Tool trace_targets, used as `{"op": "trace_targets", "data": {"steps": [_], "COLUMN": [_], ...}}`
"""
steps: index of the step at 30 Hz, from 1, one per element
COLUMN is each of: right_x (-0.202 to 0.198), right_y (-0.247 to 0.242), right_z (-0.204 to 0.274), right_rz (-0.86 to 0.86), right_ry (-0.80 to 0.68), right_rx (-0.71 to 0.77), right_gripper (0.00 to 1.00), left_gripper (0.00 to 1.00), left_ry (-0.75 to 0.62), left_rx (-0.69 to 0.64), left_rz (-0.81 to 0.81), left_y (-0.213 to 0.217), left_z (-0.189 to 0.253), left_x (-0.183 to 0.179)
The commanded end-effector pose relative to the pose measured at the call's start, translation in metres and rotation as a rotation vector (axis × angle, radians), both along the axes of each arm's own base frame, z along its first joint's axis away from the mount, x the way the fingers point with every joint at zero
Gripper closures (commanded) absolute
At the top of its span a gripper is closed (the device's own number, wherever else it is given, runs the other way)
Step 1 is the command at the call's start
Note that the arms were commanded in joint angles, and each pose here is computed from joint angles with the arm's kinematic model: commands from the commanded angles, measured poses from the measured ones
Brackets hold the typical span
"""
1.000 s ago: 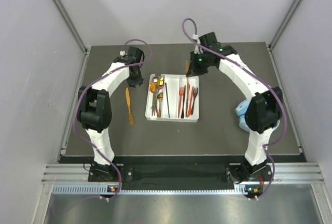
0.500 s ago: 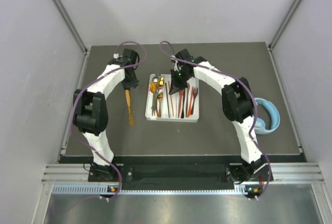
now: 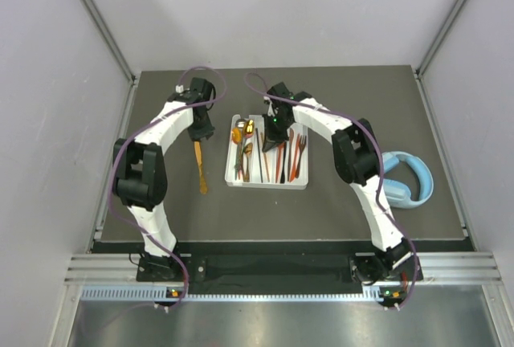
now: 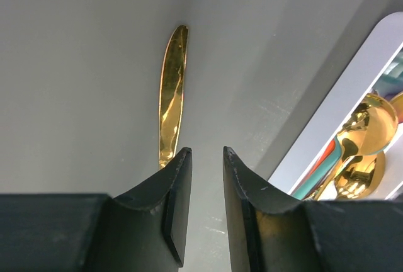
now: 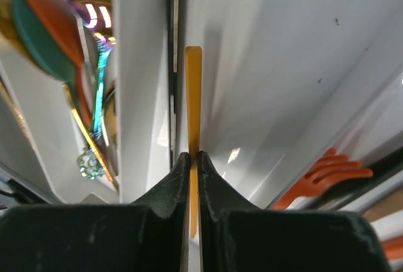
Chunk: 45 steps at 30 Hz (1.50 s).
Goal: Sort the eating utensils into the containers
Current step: Place the chopstick in the storage box.
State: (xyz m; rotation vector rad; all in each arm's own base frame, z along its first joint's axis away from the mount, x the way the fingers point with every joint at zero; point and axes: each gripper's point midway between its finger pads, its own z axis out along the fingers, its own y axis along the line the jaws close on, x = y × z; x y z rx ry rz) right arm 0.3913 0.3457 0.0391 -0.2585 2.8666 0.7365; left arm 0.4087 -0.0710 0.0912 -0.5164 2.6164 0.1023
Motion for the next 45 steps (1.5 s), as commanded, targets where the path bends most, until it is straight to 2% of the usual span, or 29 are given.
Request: {"op": "trace_targets", "data": {"steps": [1,2,3,7,9,14,19,25,31,37,45], "right_x": [0.006,0.007,0.007,0.005,0.004,0.009,0.018,0.028,0.026,0.028,0.023], "right_y": [0.003,0.003,0.002,0.002,0.004,0.006,0.004,-0.005,-0.019,-0.038,-0.062], "right_z": [0.002,0.002,0.000,-0.004,0.000,0.033,0.086,0.141,0.172,0.184,0.172], "right_rz": [0.009,0.007,0.009,0.017,0.027,0.047,0.037,0.015,-0.005,-0.050,-0.091], "right_ry": [-0.027,-0.029,-0.027,-0.015,-0.014,-0.085,-0.160,-0.244,-0.283,-0.294,-0.262], "right_rx": [-0.014,-0.017,-0.019,-0.018,-0.008,0.056,0.163,0.248,0.278,0.299,0.283], "right_gripper": [0.99,0.98,0.92,0.90,0.80,0.68,0.66,0.63,0.62,0.62,0.61], "left_gripper": [0.67,0.67,0.66,0.64,0.64,0.59,0.59,0.59,0.59,0.59,0.60], "left_ry": [-0.055,-0.059,-0.064,-0.047,-0.022,0.011,0.103,0.107,0.142,0.158,0.220], "left_rx": [0.008,0.006,0.001,0.010,0.017,-0.021,-0.036,-0.073,-0.092,-0.107,-0.107], "left_rz": [0.021,0.022,0.022,0.034,0.060,0.118,0.124,0.091,0.087,0.073,0.018], "left_y": [0.009,0.009,0.009,0.013,0.019,0.032,0.034,0.027,0.024,0.019,0.004], "left_z": [0.023,0.023,0.023,0.020,0.015,0.000,-0.027,-0.037,-0.050,-0.057,-0.077], "left_x": [-0.005,-0.005,-0.006,-0.007,-0.011,-0.018,-0.036,-0.047,-0.060,-0.066,-0.082]}}
